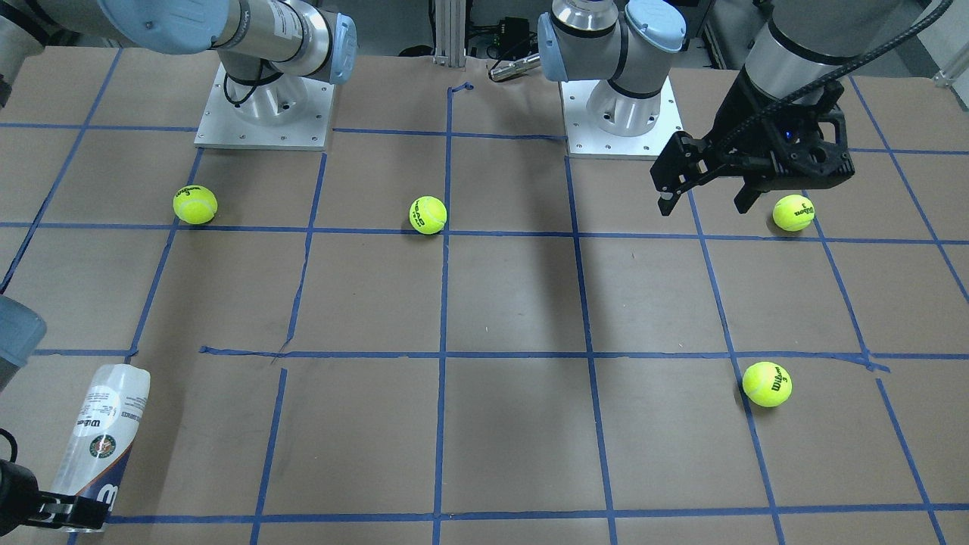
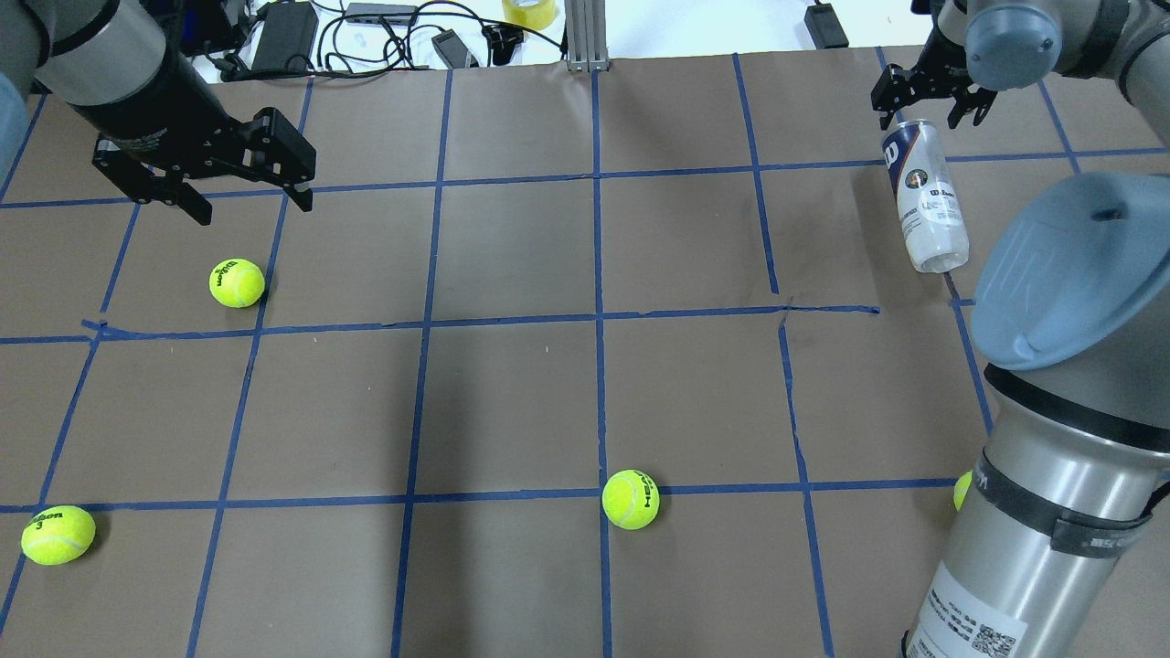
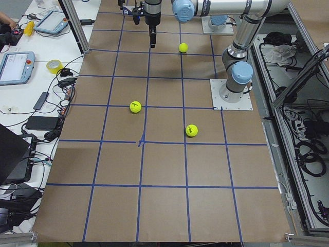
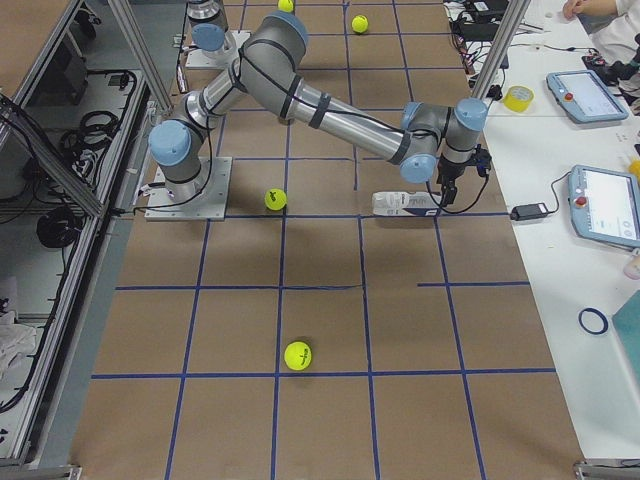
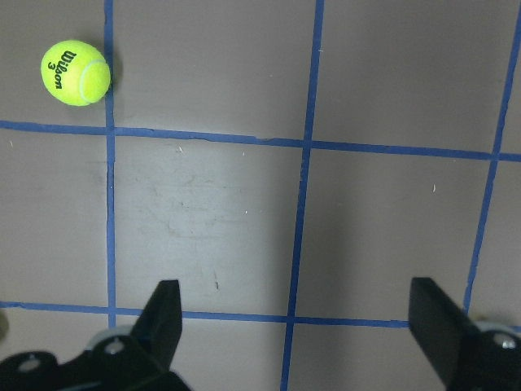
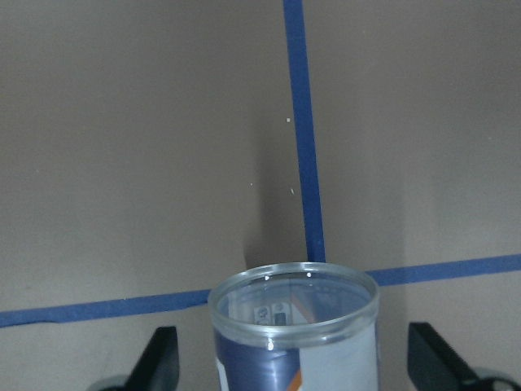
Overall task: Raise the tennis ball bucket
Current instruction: 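Close the right gripper on the top rim of the can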
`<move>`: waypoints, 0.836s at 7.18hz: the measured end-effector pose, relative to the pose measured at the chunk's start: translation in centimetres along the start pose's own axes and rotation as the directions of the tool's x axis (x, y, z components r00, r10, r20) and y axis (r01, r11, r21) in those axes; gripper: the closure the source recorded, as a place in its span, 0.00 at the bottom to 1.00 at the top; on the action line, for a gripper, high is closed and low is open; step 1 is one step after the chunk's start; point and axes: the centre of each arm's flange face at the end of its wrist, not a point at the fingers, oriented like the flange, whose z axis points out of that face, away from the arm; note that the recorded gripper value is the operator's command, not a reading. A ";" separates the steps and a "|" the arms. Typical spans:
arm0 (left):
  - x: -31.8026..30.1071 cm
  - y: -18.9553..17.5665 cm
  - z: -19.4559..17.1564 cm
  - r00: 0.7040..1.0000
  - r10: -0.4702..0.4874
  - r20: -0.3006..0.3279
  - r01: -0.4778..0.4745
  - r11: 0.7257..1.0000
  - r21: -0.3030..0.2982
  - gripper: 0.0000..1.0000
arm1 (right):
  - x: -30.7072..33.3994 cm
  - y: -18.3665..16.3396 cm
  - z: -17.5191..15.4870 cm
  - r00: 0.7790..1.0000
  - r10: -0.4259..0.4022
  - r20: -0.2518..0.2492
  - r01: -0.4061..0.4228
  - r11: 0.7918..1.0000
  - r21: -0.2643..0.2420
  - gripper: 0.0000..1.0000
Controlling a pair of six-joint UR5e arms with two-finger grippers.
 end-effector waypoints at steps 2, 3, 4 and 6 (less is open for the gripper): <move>0.0 0.0 0.0 1.000 0.000 0.002 0.000 1.000 0.000 0.00 | 0.2 -0.2 2.1 1.000 -0.004 0.005 0.004 1.000 -0.008 0.00; 0.0 0.0 0.0 1.000 0.000 0.003 0.000 1.000 -0.001 0.00 | 0.3 -0.5 2.9 1.000 -0.007 0.002 0.007 1.000 0.010 0.00; 0.0 0.0 0.1 1.000 0.000 0.003 0.000 1.000 -0.001 0.00 | 0.3 -0.6 3.3 1.000 -0.008 0.000 0.008 1.000 0.020 0.00; 0.0 0.0 0.1 1.000 0.000 0.004 0.000 1.000 -0.002 0.00 | 0.4 -0.6 3.6 1.000 -0.010 0.002 0.010 1.000 0.020 0.23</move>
